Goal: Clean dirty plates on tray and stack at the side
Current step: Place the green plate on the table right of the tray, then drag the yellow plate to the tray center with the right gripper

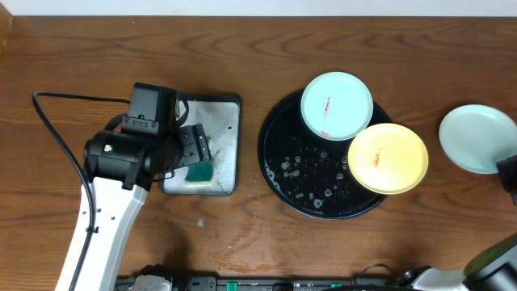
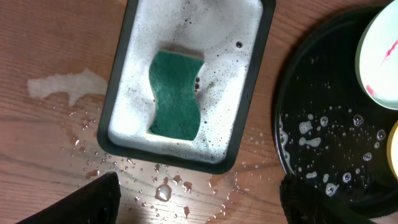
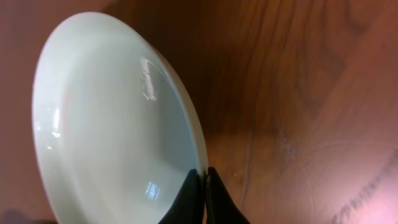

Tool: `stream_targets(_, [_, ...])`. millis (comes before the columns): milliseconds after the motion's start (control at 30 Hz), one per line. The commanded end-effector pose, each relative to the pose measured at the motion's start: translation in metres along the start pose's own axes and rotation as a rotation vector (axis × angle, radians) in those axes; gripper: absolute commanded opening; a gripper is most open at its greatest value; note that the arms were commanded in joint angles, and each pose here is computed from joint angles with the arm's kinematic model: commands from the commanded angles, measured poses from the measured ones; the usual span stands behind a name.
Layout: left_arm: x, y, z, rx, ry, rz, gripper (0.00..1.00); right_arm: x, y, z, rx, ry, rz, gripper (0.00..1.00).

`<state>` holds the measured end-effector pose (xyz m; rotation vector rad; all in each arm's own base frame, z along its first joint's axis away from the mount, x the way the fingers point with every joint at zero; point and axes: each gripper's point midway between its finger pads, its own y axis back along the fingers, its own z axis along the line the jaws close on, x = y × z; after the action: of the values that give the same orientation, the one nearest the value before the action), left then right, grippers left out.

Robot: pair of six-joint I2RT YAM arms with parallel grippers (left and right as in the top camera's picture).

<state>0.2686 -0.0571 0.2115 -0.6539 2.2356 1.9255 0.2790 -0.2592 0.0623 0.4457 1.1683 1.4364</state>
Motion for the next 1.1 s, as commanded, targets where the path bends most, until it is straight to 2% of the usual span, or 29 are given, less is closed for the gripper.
stream_targets(0, [-0.001, 0.001, 0.001, -0.003, -0.006, -0.002, 0.82, -0.003, -0.008, 0.01, -0.035, 0.098, 0.004, 0.09])
stream_targets(67, [-0.001, 0.001, 0.001, -0.003, -0.006, -0.002, 0.82, -0.006, -0.004, 0.03, -0.126, 0.159, -0.009, 0.47])
stream_targets(100, [-0.001, 0.001, 0.001, -0.003, -0.006, -0.002, 0.82, -0.007, 0.001, 0.041, -0.173, 0.171, -0.017, 0.6])
stream_targets(133, [-0.001, 0.001, 0.001, -0.002, -0.006, -0.003, 0.82, -0.009, 0.009, 0.053, -0.219, 0.185, -0.03, 0.67])
stream_targets(267, [-0.001, 0.001, 0.001, -0.003, -0.006, -0.002, 0.83, -0.002, 0.049, 0.097, -0.362, 0.254, -0.059, 0.69])
stream_targets(400, [-0.001, 0.001, 0.001, -0.003, -0.006, -0.002, 0.82, 0.048, 0.086, 0.135, -0.422, 0.354, 0.019, 0.64])
stream_targets(500, [-0.001, 0.001, 0.001, -0.003, -0.006, -0.002, 0.82, 0.084, 0.093, 0.136, -0.303, 0.496, 0.049, 0.59])
stream_targets(567, [-0.001, 0.001, 0.001, -0.003, -0.006, -0.002, 0.82, 0.102, 0.085, 0.119, -0.087, 0.602, 0.045, 0.55])
stream_targets(633, [-0.001, 0.001, 0.001, -0.003, -0.006, -0.002, 0.82, 0.112, 0.079, 0.11, 0.028, 0.673, 0.038, 0.64])
stream_targets(800, [-0.001, 0.001, 0.001, -0.003, -0.006, -0.002, 0.82, 0.121, 0.062, 0.084, 0.26, 0.792, 0.018, 0.67])
stream_targets(1000, [-0.001, 0.001, 0.001, -0.003, -0.006, -0.002, 0.82, 0.131, 0.027, 0.074, 0.297, 0.802, 0.079, 0.66])
stream_targets(1067, [-0.001, 0.001, 0.001, -0.003, -0.006, -0.002, 0.82, 0.141, 0.014, 0.074, 0.275, 0.801, 0.132, 0.6])
